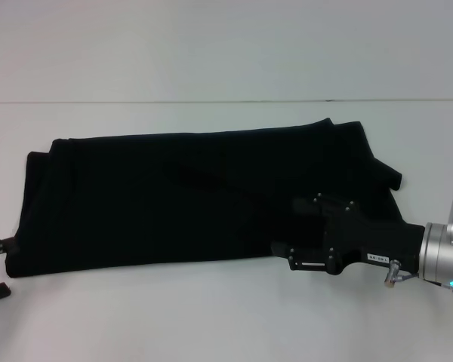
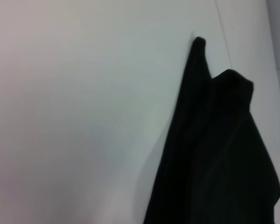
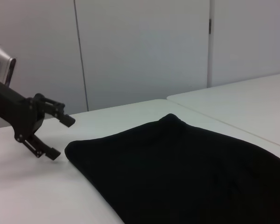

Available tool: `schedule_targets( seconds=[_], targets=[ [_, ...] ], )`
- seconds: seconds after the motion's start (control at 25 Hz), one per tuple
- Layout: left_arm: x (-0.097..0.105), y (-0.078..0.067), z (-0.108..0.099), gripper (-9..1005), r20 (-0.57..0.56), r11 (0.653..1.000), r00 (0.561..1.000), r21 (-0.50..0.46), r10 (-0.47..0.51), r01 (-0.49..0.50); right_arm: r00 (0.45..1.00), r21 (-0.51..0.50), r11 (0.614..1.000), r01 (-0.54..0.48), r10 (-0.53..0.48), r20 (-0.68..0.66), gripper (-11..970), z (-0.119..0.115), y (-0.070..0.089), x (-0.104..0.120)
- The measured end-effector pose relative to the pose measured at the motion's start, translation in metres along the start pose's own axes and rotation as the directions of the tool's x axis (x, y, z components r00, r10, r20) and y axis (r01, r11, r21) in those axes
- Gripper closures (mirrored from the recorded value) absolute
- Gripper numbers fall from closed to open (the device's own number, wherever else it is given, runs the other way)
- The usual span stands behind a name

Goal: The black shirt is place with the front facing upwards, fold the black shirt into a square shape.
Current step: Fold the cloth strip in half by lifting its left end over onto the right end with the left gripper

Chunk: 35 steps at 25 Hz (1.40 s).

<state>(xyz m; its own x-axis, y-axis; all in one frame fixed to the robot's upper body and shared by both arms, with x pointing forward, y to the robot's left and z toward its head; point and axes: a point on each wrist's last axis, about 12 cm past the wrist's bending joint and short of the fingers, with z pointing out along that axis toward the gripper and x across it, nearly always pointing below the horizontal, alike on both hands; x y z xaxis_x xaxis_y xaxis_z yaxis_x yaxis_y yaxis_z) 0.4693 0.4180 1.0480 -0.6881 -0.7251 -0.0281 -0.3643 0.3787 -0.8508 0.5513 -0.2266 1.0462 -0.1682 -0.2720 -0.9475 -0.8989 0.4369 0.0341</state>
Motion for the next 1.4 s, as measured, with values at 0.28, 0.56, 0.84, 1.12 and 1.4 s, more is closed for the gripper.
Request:
schedule_targets(
  seconds=[0.28,0.56,0.84,1.12,1.4],
  targets=[
    [0.0,0.003,0.002,61,0.01,1.0,1.0,-0.016,-0.012,0.012,1.0,-0.002,1.0,-0.007,0.007,0.001,32,0.001,0.001,0.001],
    [-0.002,-0.001,0.011,61,0.011,1.0,1.0,-0.014,-0.009,0.009,1.0,-0.004,1.0,-0.007,0.007,-0.001,32,0.001,0.002,0.001],
    [-0.005,-0.011,0.028,61,-0.002,1.0,1.0,-0.012,0.005,-0.005,1.0,-0.003,1.0,-0.007,0.007,0.001,33,0.001,0.001,0.001],
    [-0.01,-0.023,0.04,68,-0.022,0.999,0.999,-0.025,0.046,-0.046,1.0,-0.002,1.0,-0.008,0.008,0.002,33,0.001,0.001,0.001],
    [-0.012,-0.034,0.045,81,-0.054,0.996,0.995,-0.013,0.089,-0.089,1.0,0.0,1.0,-0.013,0.013,0.003,33,0.001,0.001,0.001]
  ],
)
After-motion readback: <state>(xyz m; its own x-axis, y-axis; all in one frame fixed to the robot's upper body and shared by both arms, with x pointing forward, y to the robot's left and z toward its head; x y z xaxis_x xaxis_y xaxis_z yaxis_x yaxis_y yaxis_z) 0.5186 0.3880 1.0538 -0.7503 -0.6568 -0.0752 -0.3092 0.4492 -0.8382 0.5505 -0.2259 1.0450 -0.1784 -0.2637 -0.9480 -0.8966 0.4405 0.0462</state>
